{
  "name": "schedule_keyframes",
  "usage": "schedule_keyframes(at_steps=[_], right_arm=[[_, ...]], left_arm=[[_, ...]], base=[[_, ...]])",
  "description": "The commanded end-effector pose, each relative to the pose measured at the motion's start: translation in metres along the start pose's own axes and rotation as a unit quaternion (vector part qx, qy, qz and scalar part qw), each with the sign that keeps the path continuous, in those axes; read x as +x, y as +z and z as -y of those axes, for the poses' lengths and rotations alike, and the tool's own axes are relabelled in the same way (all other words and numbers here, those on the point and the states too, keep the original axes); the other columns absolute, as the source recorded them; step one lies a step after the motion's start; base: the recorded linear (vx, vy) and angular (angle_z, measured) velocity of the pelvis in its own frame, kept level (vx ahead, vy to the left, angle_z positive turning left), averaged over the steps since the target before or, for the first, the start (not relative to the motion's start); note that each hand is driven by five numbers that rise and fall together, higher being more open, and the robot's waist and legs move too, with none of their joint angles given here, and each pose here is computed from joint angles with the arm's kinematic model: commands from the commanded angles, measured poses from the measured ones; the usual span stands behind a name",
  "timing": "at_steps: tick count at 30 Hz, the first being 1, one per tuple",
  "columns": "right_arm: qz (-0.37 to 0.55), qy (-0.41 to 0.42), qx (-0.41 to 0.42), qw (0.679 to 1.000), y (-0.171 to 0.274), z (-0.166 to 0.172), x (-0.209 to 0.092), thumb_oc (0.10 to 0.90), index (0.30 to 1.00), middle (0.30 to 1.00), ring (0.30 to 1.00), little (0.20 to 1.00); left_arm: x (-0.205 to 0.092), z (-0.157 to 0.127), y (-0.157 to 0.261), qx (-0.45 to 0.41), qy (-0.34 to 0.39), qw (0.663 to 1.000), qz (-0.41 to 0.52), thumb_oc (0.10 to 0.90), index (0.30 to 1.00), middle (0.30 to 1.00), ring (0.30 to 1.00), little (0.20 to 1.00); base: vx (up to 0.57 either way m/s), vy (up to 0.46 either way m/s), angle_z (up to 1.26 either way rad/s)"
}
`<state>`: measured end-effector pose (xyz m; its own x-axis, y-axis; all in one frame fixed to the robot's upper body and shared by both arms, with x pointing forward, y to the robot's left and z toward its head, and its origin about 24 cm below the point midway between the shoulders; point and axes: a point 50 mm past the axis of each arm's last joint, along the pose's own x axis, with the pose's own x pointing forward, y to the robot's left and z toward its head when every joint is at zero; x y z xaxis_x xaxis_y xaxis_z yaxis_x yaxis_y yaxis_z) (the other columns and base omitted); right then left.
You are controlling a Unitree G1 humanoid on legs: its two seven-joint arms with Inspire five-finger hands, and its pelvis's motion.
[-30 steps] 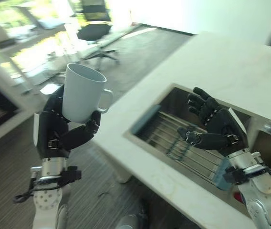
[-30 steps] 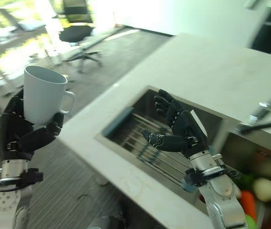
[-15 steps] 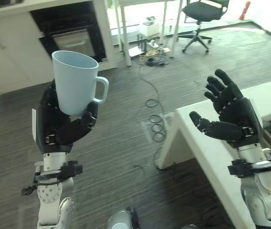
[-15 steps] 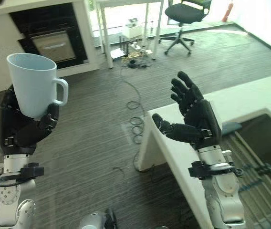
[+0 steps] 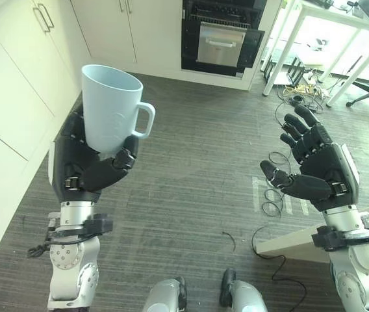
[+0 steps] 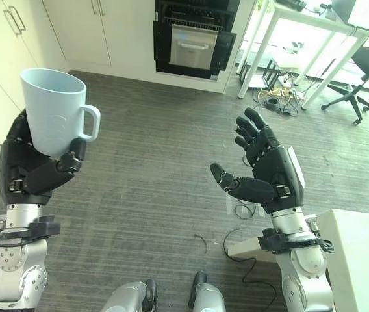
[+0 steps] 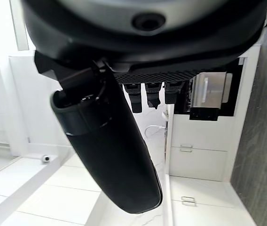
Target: Place the dishes in the dishwasher.
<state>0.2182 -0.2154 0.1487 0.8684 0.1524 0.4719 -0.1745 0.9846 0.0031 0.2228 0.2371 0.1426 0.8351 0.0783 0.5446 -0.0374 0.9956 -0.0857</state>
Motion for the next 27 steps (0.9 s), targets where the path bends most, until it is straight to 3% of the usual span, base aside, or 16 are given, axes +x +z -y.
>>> schedule_keyframes(at_steps=[1, 2, 3, 8, 19, 27], right_arm=[[0.123, 0.030, -0.010, 0.992, 0.040, -0.007, 0.013, 0.800, 0.900, 0.900, 0.900, 0.900], [0.122, 0.031, -0.010, 0.992, 0.040, -0.008, 0.013, 0.800, 0.900, 0.900, 0.900, 0.900], [0.086, 0.075, 0.036, 0.993, 0.021, -0.015, 0.017, 0.800, 0.900, 0.900, 0.900, 0.900], [0.080, 0.084, 0.033, 0.993, 0.022, -0.023, 0.017, 0.800, 0.900, 0.900, 0.900, 0.900], [0.090, 0.090, 0.013, 0.992, 0.031, -0.014, 0.020, 0.800, 0.900, 0.900, 0.900, 0.900], [0.067, 0.114, 0.017, 0.991, 0.025, -0.021, 0.008, 0.800, 0.900, 0.900, 0.900, 0.900]], left_arm=[[0.012, 0.010, 0.047, 0.016, -0.030, 0.990, 0.138, 0.400, 0.300, 0.300, 0.300, 0.300], [0.012, 0.010, 0.047, 0.017, -0.029, 0.990, 0.137, 0.400, 0.300, 0.300, 0.300, 0.300], [0.014, 0.035, 0.033, -0.019, -0.089, 0.988, 0.122, 0.400, 0.300, 0.300, 0.300, 0.300], [0.015, 0.037, 0.038, -0.001, -0.086, 0.987, 0.133, 0.400, 0.300, 0.300, 0.300, 0.300], [0.007, 0.031, 0.044, -0.016, -0.076, 0.987, 0.143, 0.400, 0.300, 0.300, 0.300, 0.300], [-0.011, 0.015, 0.040, -0.017, -0.061, 0.990, 0.126, 0.400, 0.300, 0.300, 0.300, 0.300]], base=[[0.03, -0.070, 0.10], [0.04, -0.075, 0.15], [-0.02, -0.149, 0.09], [-0.02, -0.216, 0.03], [0.07, -0.192, -0.15], [0.46, 0.149, -0.42]])
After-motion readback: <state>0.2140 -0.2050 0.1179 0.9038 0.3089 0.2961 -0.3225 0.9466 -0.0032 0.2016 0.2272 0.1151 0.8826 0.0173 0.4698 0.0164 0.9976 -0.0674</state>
